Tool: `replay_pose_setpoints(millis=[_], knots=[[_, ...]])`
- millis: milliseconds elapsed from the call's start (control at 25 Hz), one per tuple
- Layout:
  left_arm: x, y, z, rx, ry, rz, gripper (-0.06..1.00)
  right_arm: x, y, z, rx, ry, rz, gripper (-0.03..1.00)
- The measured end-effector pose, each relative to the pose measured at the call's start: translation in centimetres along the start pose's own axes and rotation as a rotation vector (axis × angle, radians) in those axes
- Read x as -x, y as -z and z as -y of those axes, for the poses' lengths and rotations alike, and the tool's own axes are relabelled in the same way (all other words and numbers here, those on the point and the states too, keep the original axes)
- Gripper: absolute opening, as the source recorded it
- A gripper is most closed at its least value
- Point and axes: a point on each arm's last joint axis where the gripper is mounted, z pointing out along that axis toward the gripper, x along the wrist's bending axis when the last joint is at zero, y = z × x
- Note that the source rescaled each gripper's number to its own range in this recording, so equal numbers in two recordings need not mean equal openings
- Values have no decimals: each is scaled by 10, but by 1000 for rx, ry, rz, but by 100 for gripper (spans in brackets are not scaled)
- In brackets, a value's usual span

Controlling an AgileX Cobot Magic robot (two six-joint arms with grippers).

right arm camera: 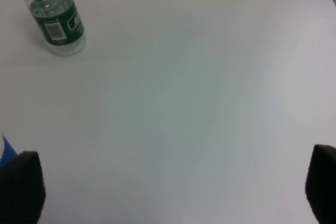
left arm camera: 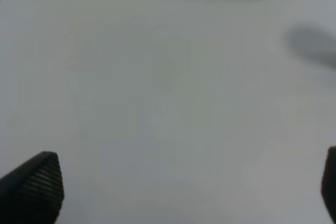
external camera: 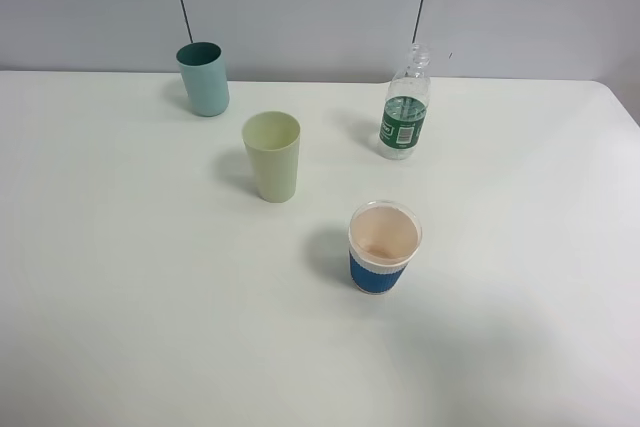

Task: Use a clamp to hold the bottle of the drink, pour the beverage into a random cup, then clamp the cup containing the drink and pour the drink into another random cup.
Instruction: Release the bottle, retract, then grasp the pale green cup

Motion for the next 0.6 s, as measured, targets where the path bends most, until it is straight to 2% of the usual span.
replay_pose_setpoints(millis=[600], knots=[[0, 0, 0, 0, 0, 0, 100, 3, 0, 0, -2, 27, 33, 100]])
